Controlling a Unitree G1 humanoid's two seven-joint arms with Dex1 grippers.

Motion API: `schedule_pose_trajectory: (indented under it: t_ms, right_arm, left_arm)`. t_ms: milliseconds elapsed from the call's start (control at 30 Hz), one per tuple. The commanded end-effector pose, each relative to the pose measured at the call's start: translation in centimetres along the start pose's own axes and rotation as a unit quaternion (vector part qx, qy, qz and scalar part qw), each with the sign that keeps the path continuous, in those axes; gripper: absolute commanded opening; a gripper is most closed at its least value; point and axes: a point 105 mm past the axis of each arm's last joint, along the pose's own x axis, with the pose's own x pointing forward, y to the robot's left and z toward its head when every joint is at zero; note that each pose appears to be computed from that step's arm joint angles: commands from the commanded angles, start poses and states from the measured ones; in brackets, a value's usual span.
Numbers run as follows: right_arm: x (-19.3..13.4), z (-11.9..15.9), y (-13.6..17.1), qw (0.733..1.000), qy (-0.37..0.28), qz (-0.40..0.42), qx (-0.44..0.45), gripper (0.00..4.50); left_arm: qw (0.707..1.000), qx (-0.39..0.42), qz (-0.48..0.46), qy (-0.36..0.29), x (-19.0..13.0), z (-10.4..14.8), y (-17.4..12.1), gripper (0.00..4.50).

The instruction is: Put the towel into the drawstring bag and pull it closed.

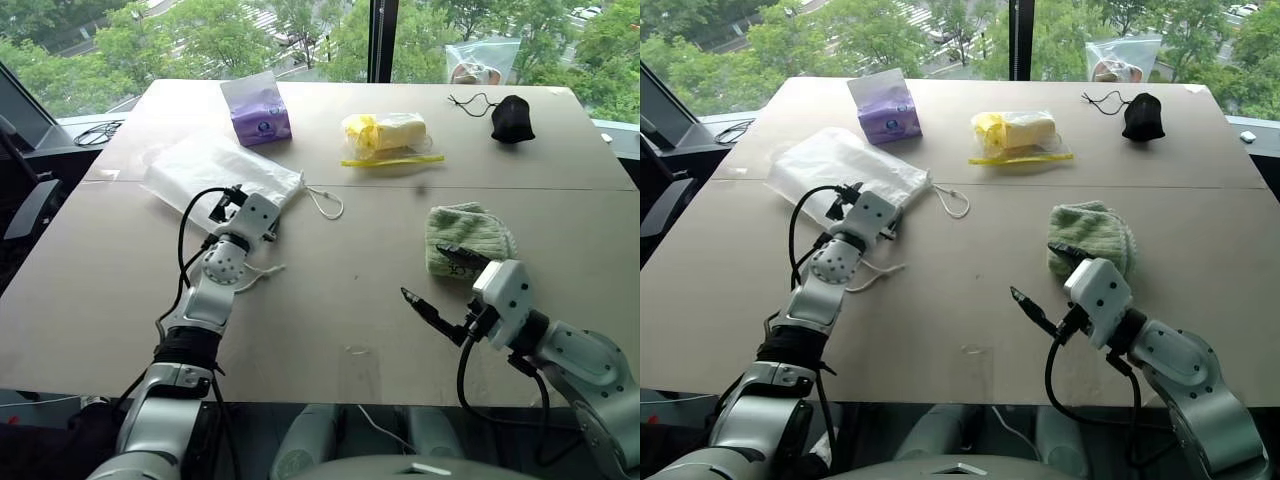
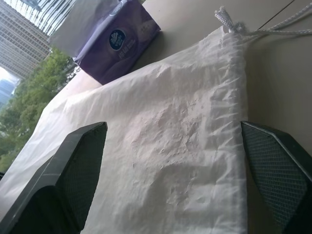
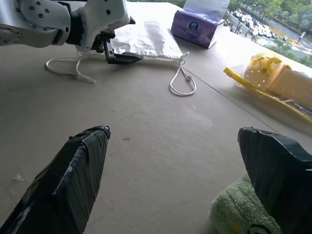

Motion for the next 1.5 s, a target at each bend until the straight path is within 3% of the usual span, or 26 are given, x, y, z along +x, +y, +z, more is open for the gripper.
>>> schedule_pose_trajectory:
  t_ms: [33, 167, 267, 300, 400, 467, 733, 833, 933, 1033, 1267, 1500]
  right_arm:
    - [-0.1, 1.0, 0.0, 1.000, -0.019, -0.004, -0.020, 4.50]
    - [-0.2, 0.9, 0.0, 1.000, -0.016, -0.004, -0.022, 4.50]
    - [-0.1, 0.8, 0.0, 1.000, -0.013, -0.003, -0.023, 4.50]
    - [-0.1, 0.8, 0.0, 1.000, -0.013, -0.003, -0.023, 4.50]
    - [-0.1, 0.8, 0.0, 1.000, -0.012, -0.003, -0.023, 4.50]
    - [0.0, 0.8, 0.0, 1.000, -0.011, -0.002, -0.024, 4.50]
    - [0.0, 0.7, -0.1, 1.000, -0.005, -0.015, -0.023, 4.50]
    - [-0.1, 0.3, -0.4, 0.999, 0.009, -0.027, -0.020, 4.50]
    - [-0.2, -1.6, -2.4, 0.995, 0.057, -0.078, 0.009, 4.50]
    - [-0.5, -2.3, -5.2, 0.986, 0.065, -0.138, 0.065, 4.50]
    - [-0.5, -5.9, -12.0, 0.949, 0.139, -0.243, 0.147, 4.50]
    - [0.5, -11.4, -14.1, 0.911, 0.242, -0.273, 0.190, 4.50]
  left_arm:
    - [1.000, 0.010, 0.018, -0.020, 0.4, 1.0, 1.3, 3.56]
    - [0.997, -0.072, 0.000, -0.002, 0.8, 0.4, 1.2, 1.75]
    - [0.966, -0.253, -0.032, 0.040, 1.3, -1.0, 1.2, 0.25]
    - [0.951, -0.303, -0.040, 0.050, 1.5, -1.3, 1.6, 0.06]
    - [0.887, -0.450, -0.076, 0.067, 2.0, -1.4, 2.8, 0.06]
    - [0.826, -0.544, -0.134, 0.062, 1.7, -0.1, 3.9, 0.06]
    - [0.662, -0.699, -0.268, 0.028, -1.1, 5.3, 6.4, 0.06]
    - [0.620, -0.728, -0.293, 0.017, -2.6, 6.4, 7.0, 0.06]
    - [0.616, -0.735, -0.284, 0.023, -3.6, 6.2, 7.4, 0.06]
    - [0.633, -0.717, -0.290, 0.041, -4.3, 6.3, 6.7, 0.06]
    - [0.661, -0.666, -0.344, 0.036, -5.3, 9.1, 3.7, 0.06]
    - [0.646, -0.678, -0.350, 0.017, -5.4, 10.4, 2.5, 0.06]
